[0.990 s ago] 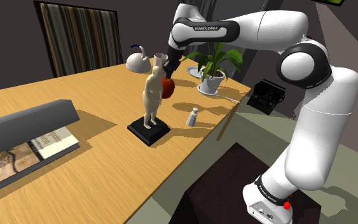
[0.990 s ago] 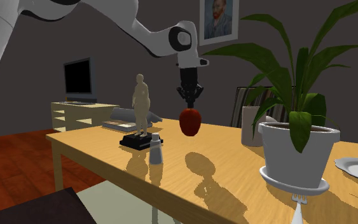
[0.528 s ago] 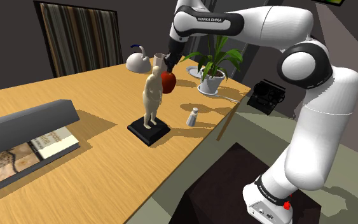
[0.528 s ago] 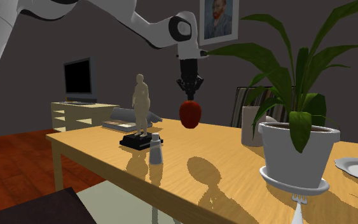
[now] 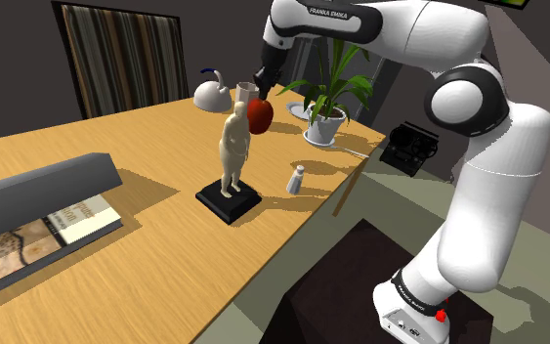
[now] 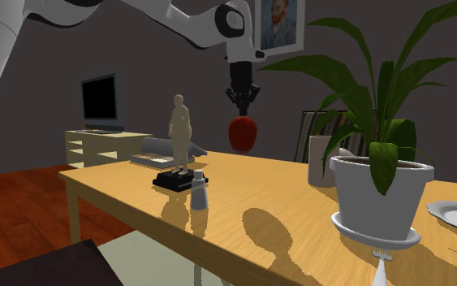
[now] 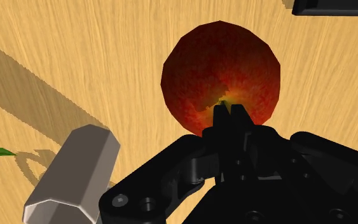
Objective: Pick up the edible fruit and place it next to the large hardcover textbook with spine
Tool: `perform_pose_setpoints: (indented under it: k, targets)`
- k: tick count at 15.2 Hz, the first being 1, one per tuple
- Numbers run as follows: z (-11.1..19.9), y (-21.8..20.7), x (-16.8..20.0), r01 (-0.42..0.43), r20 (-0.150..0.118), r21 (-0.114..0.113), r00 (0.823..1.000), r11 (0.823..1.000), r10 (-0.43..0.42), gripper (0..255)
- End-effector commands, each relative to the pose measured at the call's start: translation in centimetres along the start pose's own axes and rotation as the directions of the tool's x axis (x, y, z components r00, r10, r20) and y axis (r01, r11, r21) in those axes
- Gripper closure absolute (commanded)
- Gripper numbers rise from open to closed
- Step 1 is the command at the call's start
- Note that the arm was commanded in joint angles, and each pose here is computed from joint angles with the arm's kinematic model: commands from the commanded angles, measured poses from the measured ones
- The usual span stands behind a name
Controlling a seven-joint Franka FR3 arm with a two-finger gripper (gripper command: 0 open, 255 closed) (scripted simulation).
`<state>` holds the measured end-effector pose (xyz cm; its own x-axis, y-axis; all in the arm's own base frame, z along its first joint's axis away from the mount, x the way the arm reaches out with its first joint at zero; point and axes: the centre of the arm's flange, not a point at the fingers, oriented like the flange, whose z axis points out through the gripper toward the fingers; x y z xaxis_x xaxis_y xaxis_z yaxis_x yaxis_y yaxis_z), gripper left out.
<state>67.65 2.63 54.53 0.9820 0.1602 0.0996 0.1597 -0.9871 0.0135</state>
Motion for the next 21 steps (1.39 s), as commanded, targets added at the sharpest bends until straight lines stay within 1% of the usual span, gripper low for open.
perform_pose_setpoints:
  k: [1, 12, 13, 21]
  targets:
    - [-1.1, 0.1, 0.1, 0.000, 0.000, 0.000, 1.000, 1.000, 0.000, 255]
    - [-6.9, 0.1, 0.7, 0.000, 0.000, 0.000, 1.000, 1.000, 0.000, 255]
    - [-7.0, 0.1, 0.7, 0.000, 0.000, 0.000, 1.000, 1.000, 0.000, 255]
    - [-5.6, -9.9, -2.2, 0.000, 0.000, 0.000, 1.000, 1.000, 0.000, 255]
